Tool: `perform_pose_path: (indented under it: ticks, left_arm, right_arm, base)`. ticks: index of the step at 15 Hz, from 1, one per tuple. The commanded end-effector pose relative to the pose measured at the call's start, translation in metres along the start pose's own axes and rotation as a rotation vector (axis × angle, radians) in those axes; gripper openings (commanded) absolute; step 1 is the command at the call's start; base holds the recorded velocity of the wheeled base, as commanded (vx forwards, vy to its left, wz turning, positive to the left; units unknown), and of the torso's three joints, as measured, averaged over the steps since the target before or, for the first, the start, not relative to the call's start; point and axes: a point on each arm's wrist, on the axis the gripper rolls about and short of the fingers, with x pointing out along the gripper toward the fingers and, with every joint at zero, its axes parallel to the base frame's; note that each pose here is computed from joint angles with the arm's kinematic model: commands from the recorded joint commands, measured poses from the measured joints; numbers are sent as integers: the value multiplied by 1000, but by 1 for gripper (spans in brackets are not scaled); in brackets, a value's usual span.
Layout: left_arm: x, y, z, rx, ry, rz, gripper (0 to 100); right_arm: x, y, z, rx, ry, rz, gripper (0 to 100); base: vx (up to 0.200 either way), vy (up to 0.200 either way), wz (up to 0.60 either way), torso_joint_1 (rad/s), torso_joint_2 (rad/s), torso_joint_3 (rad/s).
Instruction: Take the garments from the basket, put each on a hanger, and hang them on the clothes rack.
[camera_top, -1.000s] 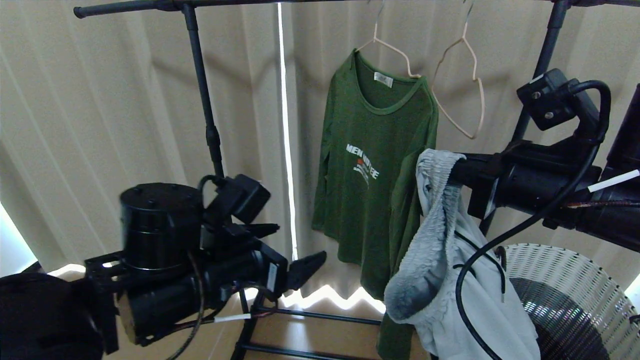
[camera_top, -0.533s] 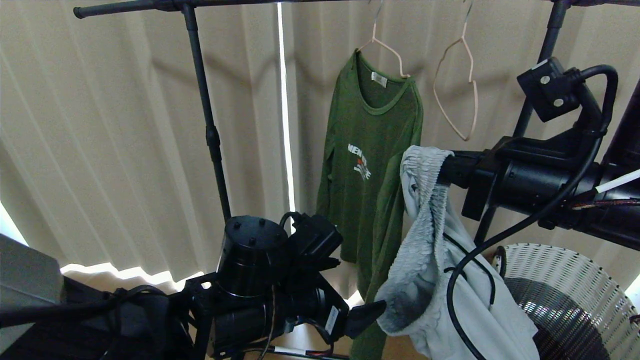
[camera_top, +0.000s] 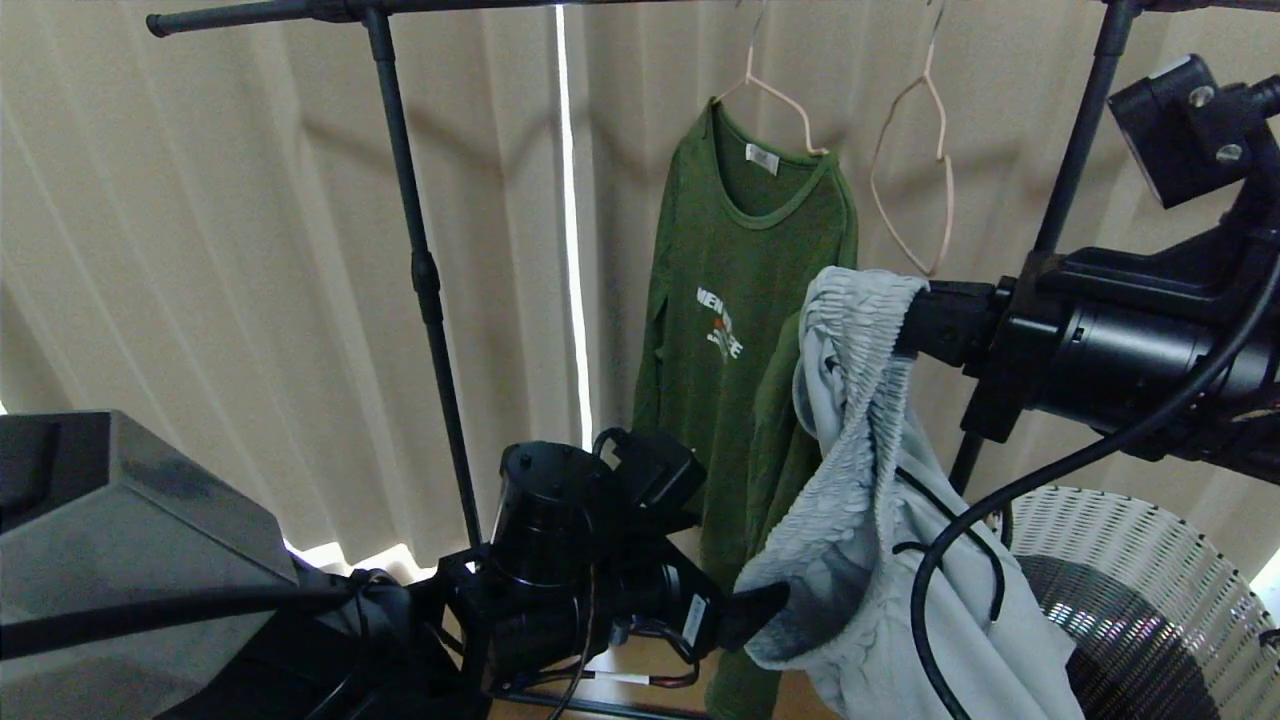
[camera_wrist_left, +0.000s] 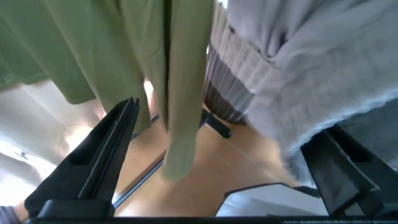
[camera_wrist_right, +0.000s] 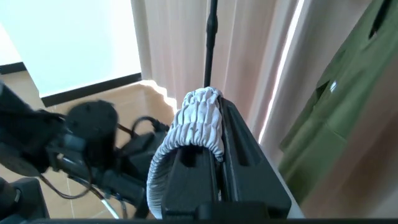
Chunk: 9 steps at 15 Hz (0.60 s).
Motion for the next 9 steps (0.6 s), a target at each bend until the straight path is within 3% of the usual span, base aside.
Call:
perform_pose_path:
  ticks: [1, 2, 7, 9]
  left_arm:
    - [3, 3, -3, -4, 10, 8, 100]
    - [3, 4, -4, -5, 12, 8, 0]
    - [-4, 3, -12, 17, -5, 36, 0]
    - [-27, -4, -26, 84, -149, 100, 0]
  right_arm:
    - [-6, 2, 5, -5, -21, 4, 0]
    - [-8, 3, 6, -6, -24, 4, 0]
    - [-10, 3, 7, -7, -30, 0, 0]
    - [-12, 1, 6, -6, -27, -15, 0]
  base:
    - [0, 0, 0, 0, 0, 0]
    - [0, 0, 0, 0, 0, 0]
    - [0, 0, 0, 0, 0, 0]
    - [0, 0, 0, 0, 0, 0]
